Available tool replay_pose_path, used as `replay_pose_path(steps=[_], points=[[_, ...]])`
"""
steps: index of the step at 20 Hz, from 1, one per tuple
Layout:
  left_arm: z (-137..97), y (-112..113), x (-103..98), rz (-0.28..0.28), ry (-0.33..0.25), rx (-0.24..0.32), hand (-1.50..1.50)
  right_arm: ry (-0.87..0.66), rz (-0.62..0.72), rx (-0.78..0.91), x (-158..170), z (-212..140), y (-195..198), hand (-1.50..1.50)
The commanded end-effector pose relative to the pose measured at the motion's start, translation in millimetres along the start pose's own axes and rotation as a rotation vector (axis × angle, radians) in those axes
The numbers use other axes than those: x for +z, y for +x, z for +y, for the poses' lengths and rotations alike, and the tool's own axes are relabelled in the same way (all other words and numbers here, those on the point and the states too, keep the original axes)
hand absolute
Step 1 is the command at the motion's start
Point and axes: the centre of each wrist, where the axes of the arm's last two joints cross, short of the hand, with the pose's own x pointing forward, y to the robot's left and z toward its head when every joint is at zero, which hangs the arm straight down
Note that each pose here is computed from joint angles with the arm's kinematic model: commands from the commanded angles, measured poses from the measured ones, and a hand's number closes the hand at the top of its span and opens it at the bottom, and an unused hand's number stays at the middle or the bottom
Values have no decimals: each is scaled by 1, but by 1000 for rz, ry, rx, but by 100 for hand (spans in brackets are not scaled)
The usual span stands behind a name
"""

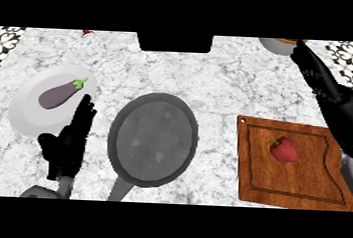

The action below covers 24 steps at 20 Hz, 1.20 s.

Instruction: Pick the bell pepper from the cutting board and place it in the pan

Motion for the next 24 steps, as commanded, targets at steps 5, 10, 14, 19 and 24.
replay_pose_path(steps=[5, 10, 14, 19, 24], points=[[70, 3, -18, 84, 128, -244, 0, 529, -180, -352, 7, 39, 13, -150], [96, -5, -15, 189, 164, -274, 0, -34, -49, -19, 30, -35, -31, 150], [103, 4, -22, 195, 141, -282, 0, 37, -171, -396, 77, -36, -72, -150], [124, 8, -37, 217, 114, -286, 0, 258, -226, -264, 85, -85, -79, -150], [128, 9, -44, 220, 149, -292, 0, 378, -185, 41, 69, -112, -32, -150]])
